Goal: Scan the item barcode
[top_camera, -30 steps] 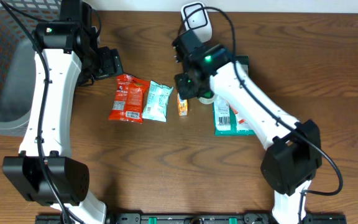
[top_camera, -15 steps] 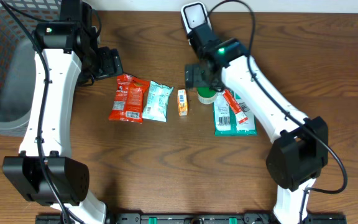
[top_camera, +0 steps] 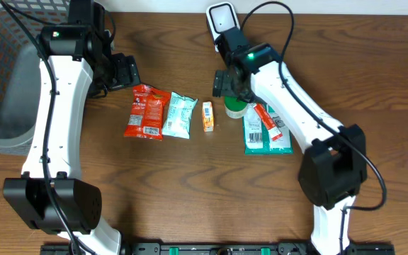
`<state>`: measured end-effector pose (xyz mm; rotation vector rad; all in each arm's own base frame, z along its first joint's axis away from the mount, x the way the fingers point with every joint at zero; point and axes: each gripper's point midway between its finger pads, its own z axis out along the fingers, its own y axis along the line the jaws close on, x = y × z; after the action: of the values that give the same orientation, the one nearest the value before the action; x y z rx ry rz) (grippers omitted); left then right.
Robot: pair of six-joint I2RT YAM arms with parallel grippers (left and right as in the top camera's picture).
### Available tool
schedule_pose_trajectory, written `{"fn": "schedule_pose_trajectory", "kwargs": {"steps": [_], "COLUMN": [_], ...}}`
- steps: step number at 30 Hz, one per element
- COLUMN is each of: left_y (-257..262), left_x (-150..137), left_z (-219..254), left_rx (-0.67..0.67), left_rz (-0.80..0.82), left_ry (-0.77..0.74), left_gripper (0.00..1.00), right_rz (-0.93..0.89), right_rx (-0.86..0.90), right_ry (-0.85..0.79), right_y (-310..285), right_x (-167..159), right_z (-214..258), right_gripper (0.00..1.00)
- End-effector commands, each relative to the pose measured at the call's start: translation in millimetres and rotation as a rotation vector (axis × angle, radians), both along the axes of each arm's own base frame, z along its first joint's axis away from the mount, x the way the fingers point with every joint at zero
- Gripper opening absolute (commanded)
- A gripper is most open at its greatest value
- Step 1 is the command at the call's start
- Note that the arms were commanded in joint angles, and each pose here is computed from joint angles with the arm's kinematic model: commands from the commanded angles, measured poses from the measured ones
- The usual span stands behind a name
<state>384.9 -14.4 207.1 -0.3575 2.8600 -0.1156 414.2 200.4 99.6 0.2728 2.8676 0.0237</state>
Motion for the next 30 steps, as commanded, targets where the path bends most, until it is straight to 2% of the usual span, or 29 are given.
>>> {"fn": "schedule_pose_trajectory", "kwargs": {"steps": [1, 2, 6, 7, 13, 22, 30], "left_y": [4, 4, 4, 4, 4, 4, 4], "left_x": [0, 0, 0, 0, 0, 0, 0], "left_z": [-1, -1, -1, -1, -1, -1, -1], "left_rx": [0.019, 0.019, 0.019, 0.019, 0.019, 0.019, 0.019], "left_rz": [0.006, 0.006, 0.006, 0.006, 0.006, 0.006, 0.005], "left_ry": [0.005, 0.005, 0.005, 0.005, 0.005, 0.005, 0.005], "left_gripper": [0.89, 0.89, 0.89, 0.89, 0.89, 0.89, 0.89], "right_rz": [-0.053, -0.050, -0.043, -0.043, -0.045, -0.032, -0.029], "right_rx": [0.010, 0.017, 0.018, 0.017, 0.000, 0.005, 0.004], "right_ry": [0.027, 0.033, 0.033, 0.035, 0.047, 0.029, 0.025], "right_y": [1, 3, 6, 6, 2, 7, 9], "right_x": [0, -1, -2, -2, -6, -3, -3], "right_z": [-12, -12, -12, -13, -15, -16, -23], "right_gripper": [0.99, 0.98, 0.80, 0.79, 0.84, 0.77, 0.77]}}
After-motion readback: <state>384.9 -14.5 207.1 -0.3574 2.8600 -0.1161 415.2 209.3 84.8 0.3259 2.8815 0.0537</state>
